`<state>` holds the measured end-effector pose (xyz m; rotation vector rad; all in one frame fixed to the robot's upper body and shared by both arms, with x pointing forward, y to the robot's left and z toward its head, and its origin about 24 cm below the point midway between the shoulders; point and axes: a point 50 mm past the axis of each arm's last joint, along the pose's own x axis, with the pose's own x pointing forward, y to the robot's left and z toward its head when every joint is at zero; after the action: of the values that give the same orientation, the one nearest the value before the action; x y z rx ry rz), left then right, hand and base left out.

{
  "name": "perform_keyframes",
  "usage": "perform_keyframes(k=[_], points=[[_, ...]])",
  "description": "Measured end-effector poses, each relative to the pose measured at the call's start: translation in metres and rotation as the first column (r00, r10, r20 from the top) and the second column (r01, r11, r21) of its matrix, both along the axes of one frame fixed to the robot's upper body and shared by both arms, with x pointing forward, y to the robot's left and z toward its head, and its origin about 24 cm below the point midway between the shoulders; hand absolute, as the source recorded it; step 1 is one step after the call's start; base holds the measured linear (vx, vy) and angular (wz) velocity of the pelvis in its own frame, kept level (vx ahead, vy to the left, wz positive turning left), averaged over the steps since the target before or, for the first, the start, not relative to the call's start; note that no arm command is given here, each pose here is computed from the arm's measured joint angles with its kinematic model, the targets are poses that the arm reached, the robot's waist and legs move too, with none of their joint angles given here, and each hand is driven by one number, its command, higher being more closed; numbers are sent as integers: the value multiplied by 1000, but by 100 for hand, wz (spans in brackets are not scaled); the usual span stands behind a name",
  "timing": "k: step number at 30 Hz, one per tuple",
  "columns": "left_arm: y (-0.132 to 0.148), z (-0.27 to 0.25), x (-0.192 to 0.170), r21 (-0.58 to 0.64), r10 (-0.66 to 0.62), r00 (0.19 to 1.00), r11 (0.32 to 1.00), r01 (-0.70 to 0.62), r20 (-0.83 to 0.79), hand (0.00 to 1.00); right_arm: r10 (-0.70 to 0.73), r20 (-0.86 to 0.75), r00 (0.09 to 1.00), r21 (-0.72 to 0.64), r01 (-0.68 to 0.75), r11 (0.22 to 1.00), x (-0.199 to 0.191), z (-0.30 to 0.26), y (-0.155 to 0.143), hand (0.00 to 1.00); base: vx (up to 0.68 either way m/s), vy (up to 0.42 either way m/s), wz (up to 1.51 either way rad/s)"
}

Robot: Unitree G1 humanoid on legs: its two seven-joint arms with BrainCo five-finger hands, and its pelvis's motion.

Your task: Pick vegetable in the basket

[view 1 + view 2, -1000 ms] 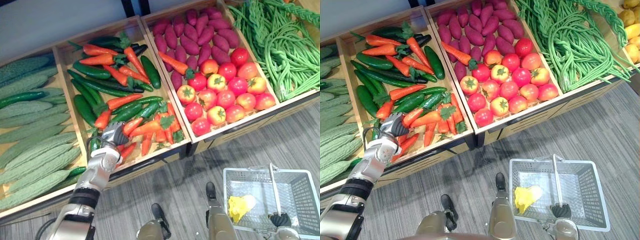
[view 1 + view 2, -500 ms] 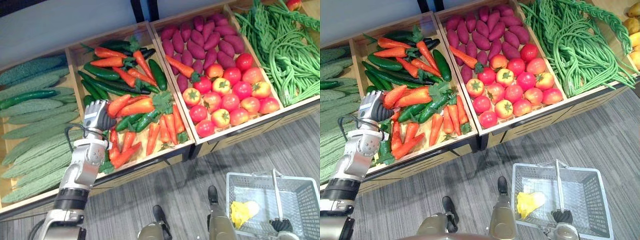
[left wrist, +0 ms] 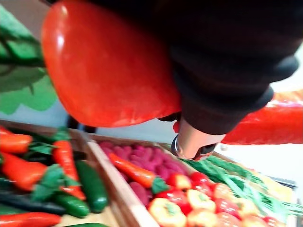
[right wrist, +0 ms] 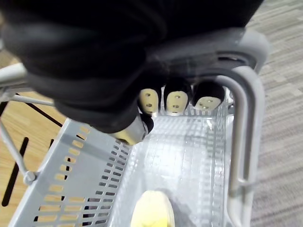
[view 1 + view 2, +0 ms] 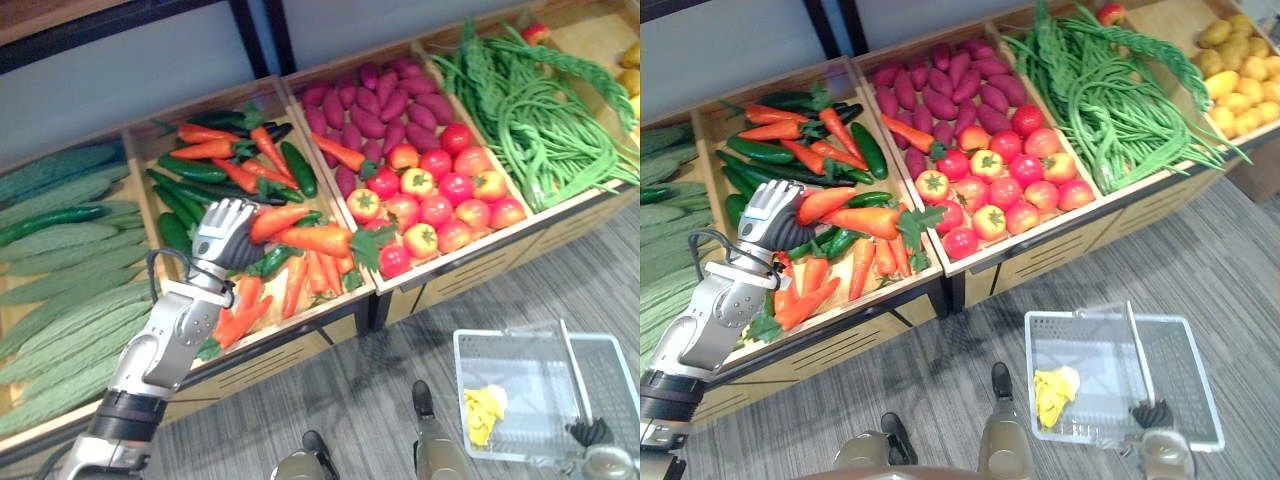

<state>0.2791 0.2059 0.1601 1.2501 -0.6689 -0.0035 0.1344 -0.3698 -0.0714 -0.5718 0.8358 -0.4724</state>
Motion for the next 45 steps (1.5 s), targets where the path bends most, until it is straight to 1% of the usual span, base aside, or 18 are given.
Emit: perform_keyframes(k=[2,4,5,7,8,10,11,12,16,18,20,22,25,30,36,40,42,45], points=[[-8,-1,-2,10,-43,999,999,43,-4,100,62,12,998,-46,-61,997,9,12,-7,100,-46,-13,-52],[-19,-4,-4,40,-106,994,993,107,-22,100,176,9,984,-138,-173,975,24,30,-12,100,-23,-9,-63],[-21,-6,-4,49,-118,992,992,120,-32,100,204,8,979,-155,-200,967,28,34,-13,100,-1,-7,-62],[-30,-11,-5,75,-160,985,984,164,-68,100,336,-34,941,-202,-336,920,41,46,-10,100,24,-7,-65],[-31,-12,-5,82,-169,983,981,175,-74,100,377,-52,925,-216,-379,900,44,49,-7,100,34,-6,-61],[-39,-11,-3,117,-205,975,970,215,-91,100,527,-101,844,-245,-534,809,58,60,3,100,24,-4,-56],[-43,-11,-2,125,-220,971,965,231,-96,100,555,-117,823,-247,-566,787,59,61,5,100,23,-3,-52],[-50,-11,-2,136,-252,962,955,264,-102,100,604,-140,785,-247,-618,746,61,64,9,100,24,1,-39],[-69,-10,-1,172,-337,933,919,355,-128,100,734,-161,660,-236,-747,621,72,71,31,100,34,24,-52],[-75,-11,1,152,-365,920,910,385,-144,100,783,-162,601,-231,-794,562,76,73,43,100,32,16,-47],[-82,-11,4,151,-384,911,902,405,-148,100,838,-159,522,-216,-847,486,80,75,58,100,44,7,-48],[-91,-12,3,149,-412,899,889,433,-151,100,866,-154,477,-211,-872,442,81,76,67,100,30,-2,-38],[-105,-17,2,135,-451,875,870,475,-175,100,878,-121,463,-229,-874,429,86,86,70,100,37,0,-35],[-125,-25,-2,113,-509,835,836,537,-208,100,902,-151,405,-250,-898,362,89,97,74,100,36,20,-24],[-149,-35,-13,90,-588,769,777,623,-249,100,897,-176,405,-283,-894,348,94,114,64,100,-7,21,-8],[-165,-44,-23,79,-637,713,727,682,-293,100,912,-164,375,-299,-900,316,97,122,70,100,-16,13,-6],[-171,-49,-28,69,-655,689,707,703,-310,100,920,-133,368,-298,-900,317,98,125,74,100,-15,16,-15],[-177,-57,-27,52,-653,675,704,708,-343,100,930,-109,350,-310,-901,303,100,130,80,100,-6,6,-3]])
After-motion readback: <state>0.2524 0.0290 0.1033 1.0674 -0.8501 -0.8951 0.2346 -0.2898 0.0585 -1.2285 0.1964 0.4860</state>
